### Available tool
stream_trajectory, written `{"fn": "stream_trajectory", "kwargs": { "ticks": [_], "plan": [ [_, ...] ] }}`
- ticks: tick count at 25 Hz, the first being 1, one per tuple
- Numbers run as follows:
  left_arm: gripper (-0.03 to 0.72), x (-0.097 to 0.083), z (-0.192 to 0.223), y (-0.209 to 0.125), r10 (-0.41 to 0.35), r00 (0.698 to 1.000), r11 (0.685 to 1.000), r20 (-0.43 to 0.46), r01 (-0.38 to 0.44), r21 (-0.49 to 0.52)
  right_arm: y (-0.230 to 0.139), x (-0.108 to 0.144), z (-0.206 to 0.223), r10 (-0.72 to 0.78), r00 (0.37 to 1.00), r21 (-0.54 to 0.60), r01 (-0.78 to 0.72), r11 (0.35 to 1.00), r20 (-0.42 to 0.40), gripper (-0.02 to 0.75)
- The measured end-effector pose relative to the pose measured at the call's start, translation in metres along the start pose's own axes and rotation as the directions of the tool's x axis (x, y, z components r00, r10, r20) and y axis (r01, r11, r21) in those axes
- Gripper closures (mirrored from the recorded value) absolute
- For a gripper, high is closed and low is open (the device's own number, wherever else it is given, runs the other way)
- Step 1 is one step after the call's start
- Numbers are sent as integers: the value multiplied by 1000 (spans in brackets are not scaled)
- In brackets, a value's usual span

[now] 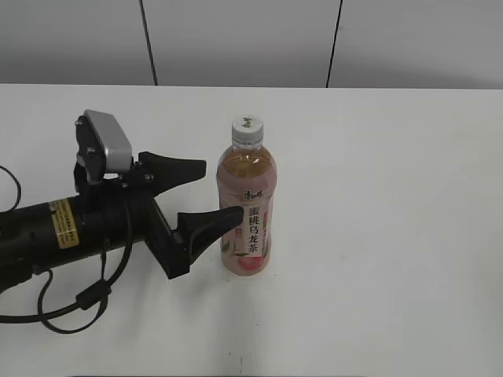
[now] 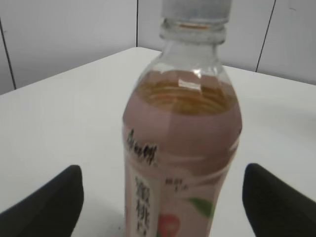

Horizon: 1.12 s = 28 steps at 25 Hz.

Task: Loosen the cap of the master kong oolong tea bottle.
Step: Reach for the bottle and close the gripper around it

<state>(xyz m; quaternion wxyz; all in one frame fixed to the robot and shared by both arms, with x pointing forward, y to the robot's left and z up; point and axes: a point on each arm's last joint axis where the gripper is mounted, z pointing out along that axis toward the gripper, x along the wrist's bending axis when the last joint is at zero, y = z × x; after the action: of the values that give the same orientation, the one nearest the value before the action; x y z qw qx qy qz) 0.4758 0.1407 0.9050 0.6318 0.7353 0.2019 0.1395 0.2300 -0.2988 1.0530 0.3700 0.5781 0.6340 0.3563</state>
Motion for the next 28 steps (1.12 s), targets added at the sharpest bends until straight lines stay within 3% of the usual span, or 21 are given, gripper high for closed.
{"fn": "stream_trajectory", "kwargs": {
  "ticks": [7,17,28],
  "plan": [
    [102,-21,28,16,57,994,997,92,-53,-50,0,0,0,0,1000,0,0,1000,0,183],
    [102,-17,42,18,29,1000,1000,1,-29,-4,0,0,0,0,1000,0,0,1000,0,183],
    [103,-9,51,-26,-89,995,996,-51,90,22,0,0,0,0,1000,0,0,1000,0,183]
  ]
}}
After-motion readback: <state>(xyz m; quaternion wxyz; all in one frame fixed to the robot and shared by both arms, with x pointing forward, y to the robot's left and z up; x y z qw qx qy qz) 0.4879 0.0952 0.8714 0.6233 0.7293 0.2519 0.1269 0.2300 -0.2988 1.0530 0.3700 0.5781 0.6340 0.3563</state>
